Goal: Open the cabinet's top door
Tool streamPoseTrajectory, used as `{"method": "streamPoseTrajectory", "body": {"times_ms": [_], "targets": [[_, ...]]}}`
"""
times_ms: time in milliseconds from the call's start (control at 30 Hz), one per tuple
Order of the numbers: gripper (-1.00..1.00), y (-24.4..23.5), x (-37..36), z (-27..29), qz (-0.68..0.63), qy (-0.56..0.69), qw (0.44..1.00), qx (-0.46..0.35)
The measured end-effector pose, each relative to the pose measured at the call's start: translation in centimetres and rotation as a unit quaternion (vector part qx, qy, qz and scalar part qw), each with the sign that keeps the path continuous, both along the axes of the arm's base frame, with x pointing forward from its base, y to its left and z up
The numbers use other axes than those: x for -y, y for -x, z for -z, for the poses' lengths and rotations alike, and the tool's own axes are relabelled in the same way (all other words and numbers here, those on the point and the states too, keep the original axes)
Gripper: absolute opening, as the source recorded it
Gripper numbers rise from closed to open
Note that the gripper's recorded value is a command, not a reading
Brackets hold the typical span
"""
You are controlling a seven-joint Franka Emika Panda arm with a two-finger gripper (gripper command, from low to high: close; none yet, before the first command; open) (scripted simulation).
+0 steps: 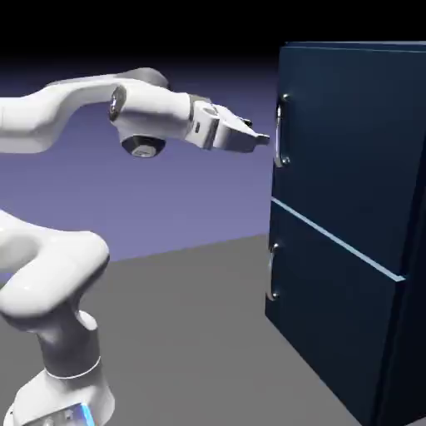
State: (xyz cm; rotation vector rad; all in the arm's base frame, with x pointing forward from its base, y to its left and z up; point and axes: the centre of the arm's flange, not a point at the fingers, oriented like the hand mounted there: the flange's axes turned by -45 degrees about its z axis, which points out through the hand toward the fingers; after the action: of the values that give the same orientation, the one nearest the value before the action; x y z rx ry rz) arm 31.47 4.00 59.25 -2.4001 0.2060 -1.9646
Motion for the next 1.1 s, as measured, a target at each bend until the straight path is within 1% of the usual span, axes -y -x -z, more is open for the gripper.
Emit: {"method": "streamPoseTrajectory", "body": {"times_ms": [500, 633, 667, 733, 1100], "targets": [[0.00, -3.5, -4.2, 4.1, -0.012, 0.061, 0.993, 0.098], [0.00, -7.8, -4.0, 4.1, -0.012, 0.061, 0.993, 0.098], [-1.00, -8.5, -4.0, 4.1, -0.012, 0.061, 0.993, 0.098], [-1.00, -8.5, -4.0, 4.1, -0.012, 0.061, 0.993, 0.098], [-1.00, 1.9, 1.5, 4.1, -0.160, 0.046, 0.980, 0.106]]}}
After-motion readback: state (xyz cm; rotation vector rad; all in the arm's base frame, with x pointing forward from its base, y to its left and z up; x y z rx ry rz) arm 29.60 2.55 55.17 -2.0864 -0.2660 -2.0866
